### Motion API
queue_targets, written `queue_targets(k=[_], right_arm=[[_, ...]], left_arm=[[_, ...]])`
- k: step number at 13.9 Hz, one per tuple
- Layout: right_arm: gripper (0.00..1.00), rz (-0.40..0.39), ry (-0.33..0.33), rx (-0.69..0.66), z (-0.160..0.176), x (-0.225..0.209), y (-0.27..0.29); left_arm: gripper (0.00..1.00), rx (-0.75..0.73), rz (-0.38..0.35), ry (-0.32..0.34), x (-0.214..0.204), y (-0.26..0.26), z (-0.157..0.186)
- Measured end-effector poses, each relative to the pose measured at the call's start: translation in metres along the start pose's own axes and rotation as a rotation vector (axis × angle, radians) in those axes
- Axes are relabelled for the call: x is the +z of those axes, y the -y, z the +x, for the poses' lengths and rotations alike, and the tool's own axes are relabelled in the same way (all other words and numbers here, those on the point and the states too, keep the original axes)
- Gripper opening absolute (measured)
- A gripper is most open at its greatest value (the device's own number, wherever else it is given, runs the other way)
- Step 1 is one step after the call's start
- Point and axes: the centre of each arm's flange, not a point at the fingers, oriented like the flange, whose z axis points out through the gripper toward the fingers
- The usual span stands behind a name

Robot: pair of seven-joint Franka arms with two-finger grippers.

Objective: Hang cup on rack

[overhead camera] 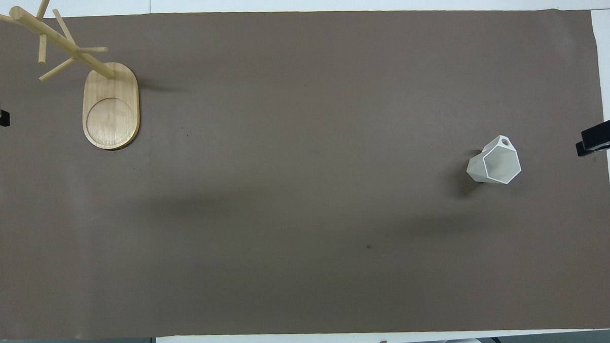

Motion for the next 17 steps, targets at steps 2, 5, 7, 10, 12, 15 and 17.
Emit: queue_targets(k=[2,5,7,10,12,15,17], right_arm=[[1.00,0.000,0.000,0.000,0.000,0.000,0.000],[1.00,0.000,0.001,-0.001,0.000,0.000,0.000],[1.00,0.000,0.002,-0.079,0.000,0.001,0.001],[1.00,0.081,-0.041,-0.381,0.000,0.001,-0.018],[1.00,0.189,-0.111,-0.532,-0.006,0.005,-0.060],[1.00,0.321,-0.237,-0.760,-0.010,0.026,-0.111],[1.00,0.462,-0.331,-0.894,-0.004,0.060,-0.136]], left_arm=[[1.00,0.000,0.000,0.000,0.000,0.000,0.000],[1.00,0.000,0.000,0.000,0.000,0.000,0.000],[1.00,0.000,0.000,0.000,0.000,0.000,0.000],[1.00,0.000,0.000,0.000,0.000,0.000,0.000],[1.00,0.000,0.000,0.000,0.000,0.000,0.000],[1.00,0.000,0.000,0.000,0.000,0.000,0.000],[1.00,0.000,0.000,0.000,0.000,0.000,0.000]])
